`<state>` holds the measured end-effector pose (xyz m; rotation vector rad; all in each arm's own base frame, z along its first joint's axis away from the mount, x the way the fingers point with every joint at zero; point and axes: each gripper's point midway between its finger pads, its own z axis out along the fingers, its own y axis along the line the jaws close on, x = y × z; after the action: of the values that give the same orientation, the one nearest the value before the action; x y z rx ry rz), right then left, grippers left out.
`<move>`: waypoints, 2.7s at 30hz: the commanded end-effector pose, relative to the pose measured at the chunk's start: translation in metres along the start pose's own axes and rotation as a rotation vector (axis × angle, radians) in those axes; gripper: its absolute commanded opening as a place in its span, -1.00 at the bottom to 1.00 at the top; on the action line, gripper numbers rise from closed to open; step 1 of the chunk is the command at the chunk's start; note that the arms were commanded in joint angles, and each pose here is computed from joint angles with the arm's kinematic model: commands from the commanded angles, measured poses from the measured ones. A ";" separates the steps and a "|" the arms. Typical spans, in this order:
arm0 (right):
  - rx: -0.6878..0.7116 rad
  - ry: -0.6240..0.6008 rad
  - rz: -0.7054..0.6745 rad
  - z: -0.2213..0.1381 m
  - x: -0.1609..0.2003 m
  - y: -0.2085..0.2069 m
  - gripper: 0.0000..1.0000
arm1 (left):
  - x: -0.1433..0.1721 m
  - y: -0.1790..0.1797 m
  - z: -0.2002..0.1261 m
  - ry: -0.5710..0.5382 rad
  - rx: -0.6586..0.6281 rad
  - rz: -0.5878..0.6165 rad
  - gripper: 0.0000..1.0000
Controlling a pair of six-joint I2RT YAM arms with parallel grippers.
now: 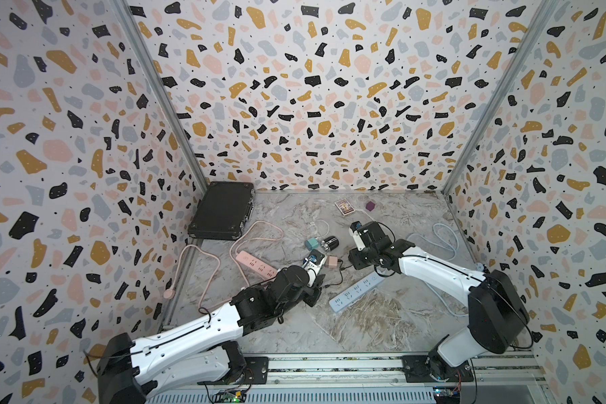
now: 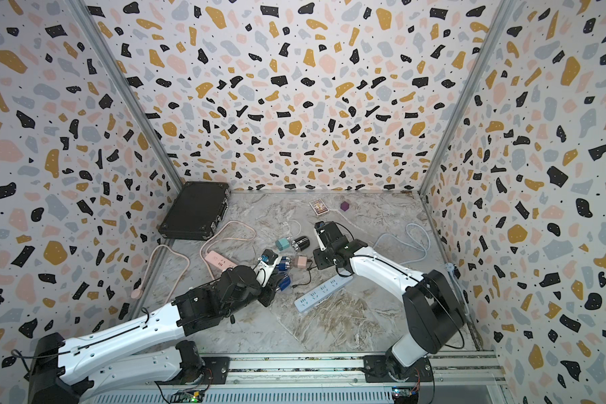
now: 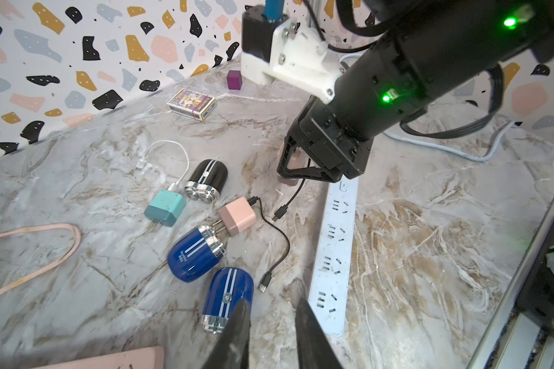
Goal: Unplug the electric shaver
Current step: Place the plug at the center of the board, then move the socket to the center of the board.
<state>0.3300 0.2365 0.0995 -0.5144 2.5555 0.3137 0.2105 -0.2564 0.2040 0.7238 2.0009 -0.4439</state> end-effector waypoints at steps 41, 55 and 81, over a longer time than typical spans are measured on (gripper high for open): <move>-0.038 0.202 0.115 0.066 -0.023 -0.022 0.41 | 0.016 0.011 -0.005 0.025 -0.030 -0.010 0.00; -0.090 0.121 0.009 -0.009 0.003 0.024 0.49 | 0.009 0.026 -0.011 -0.004 -0.108 -0.006 0.25; -0.095 0.272 -0.097 0.005 0.124 0.059 0.44 | 0.010 0.087 -0.032 -0.031 -0.278 -0.134 0.99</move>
<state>0.2144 0.2683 0.0290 -0.8068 2.7669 0.3952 0.2387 -0.1781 0.2121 0.4526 2.0301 -0.2683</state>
